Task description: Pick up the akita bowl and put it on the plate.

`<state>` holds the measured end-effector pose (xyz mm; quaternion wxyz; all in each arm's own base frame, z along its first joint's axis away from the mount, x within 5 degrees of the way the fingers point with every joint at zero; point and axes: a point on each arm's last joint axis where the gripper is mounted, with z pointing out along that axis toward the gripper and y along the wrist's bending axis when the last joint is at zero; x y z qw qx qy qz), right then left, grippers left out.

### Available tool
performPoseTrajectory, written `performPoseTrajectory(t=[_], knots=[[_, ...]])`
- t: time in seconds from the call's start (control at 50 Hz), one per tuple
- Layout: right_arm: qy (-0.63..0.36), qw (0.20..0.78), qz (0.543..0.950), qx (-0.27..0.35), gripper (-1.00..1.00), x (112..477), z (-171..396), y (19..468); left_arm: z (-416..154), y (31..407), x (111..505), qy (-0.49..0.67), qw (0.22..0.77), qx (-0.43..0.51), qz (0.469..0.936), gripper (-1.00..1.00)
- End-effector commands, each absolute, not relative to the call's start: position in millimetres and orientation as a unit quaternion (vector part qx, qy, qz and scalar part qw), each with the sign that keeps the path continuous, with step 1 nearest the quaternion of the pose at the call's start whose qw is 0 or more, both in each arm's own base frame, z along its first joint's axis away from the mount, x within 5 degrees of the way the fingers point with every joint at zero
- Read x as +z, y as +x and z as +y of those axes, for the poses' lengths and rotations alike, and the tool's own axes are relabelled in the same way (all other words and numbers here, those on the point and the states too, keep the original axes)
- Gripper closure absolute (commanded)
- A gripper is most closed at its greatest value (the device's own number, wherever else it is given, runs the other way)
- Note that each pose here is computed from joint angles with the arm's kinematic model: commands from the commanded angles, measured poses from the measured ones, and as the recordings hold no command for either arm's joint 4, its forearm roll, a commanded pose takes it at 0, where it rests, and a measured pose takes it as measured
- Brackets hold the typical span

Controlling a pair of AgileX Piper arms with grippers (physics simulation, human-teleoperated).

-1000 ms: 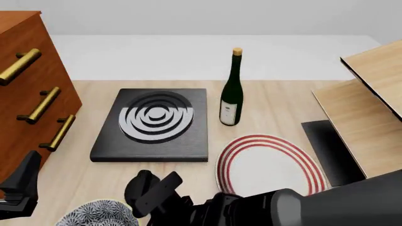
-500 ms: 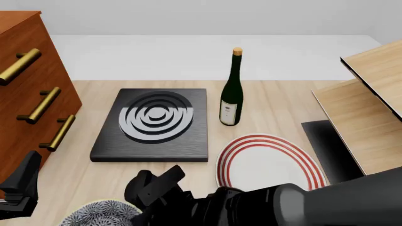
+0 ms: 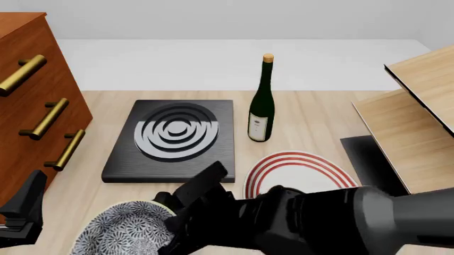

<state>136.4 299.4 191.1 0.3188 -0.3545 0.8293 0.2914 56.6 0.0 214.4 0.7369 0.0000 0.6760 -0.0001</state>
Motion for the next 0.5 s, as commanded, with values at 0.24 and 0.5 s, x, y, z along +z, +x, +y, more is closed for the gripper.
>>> performPoseTrajectory(t=[0.24,0.5], knots=[[-0.304,0.367,0.830,0.290,1.00,239,251,154,0,57,214,0.000,0.737,0.000,0.676,-1.00],[-0.262,0.394,0.840,0.264,1.00,254,213,172,0,57,214,0.000,0.737,0.000,0.676,-1.00]])
